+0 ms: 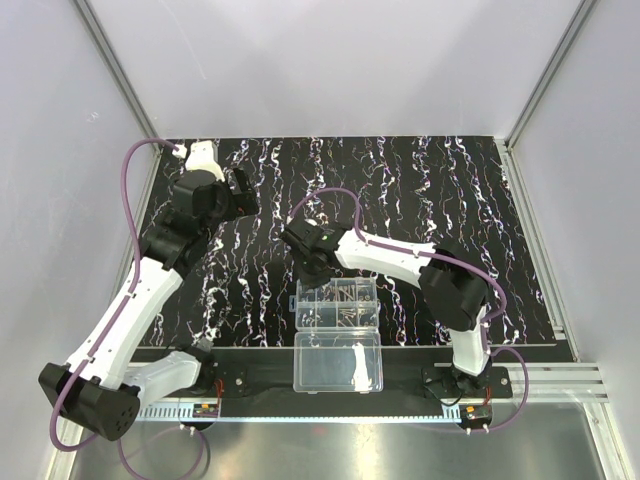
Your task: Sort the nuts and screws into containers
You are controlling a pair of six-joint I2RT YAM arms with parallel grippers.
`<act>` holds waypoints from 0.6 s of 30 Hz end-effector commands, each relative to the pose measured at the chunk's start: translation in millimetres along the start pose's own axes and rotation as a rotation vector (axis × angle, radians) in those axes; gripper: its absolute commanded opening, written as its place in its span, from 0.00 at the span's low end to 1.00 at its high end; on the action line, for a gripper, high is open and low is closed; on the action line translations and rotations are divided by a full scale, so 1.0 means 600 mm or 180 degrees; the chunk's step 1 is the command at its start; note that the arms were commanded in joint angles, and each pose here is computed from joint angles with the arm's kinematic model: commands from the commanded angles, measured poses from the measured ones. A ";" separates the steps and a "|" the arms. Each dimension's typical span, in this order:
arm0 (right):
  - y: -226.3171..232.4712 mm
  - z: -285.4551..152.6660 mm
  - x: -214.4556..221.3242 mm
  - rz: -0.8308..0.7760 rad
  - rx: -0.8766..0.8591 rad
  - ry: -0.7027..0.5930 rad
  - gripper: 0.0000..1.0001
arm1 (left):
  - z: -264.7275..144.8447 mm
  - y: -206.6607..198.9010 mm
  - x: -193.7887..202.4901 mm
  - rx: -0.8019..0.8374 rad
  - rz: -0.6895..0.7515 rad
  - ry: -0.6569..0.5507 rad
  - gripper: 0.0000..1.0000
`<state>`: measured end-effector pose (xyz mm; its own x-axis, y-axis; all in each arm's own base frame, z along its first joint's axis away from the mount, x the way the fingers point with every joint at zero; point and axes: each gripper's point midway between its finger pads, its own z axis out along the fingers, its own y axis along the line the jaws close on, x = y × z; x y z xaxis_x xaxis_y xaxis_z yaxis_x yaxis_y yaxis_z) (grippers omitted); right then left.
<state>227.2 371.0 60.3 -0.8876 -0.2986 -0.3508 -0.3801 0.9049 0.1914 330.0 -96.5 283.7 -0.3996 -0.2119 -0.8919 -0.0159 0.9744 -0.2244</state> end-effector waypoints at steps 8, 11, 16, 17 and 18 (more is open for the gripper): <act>0.041 -0.037 -0.033 -0.0041 -0.0253 -0.0169 0.57 | -0.017 -0.011 -0.040 0.0094 -0.0071 -0.0210 0.99; 0.031 -0.047 -0.052 -0.0044 -0.0188 -0.0272 0.64 | -0.016 -0.009 -0.041 0.0075 -0.0068 -0.0216 0.99; -0.032 -0.072 -0.097 0.0226 -0.0015 -0.0424 0.63 | -0.015 -0.009 -0.039 0.0067 -0.0059 -0.0210 0.99; -0.049 -0.072 -0.102 0.0279 0.0029 -0.0454 0.63 | -0.015 -0.008 -0.039 0.0061 -0.0060 -0.0207 0.99; -0.082 -0.075 -0.118 0.0396 0.0106 -0.0504 0.63 | -0.012 -0.007 -0.037 0.0050 -0.0050 -0.0191 0.99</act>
<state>255.6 366.0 80.7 -0.8928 -0.2405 -0.3808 -0.3387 0.9158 0.2157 329.9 -96.5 283.6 -0.4002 -0.2114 -0.8917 -0.0152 0.9744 -0.2241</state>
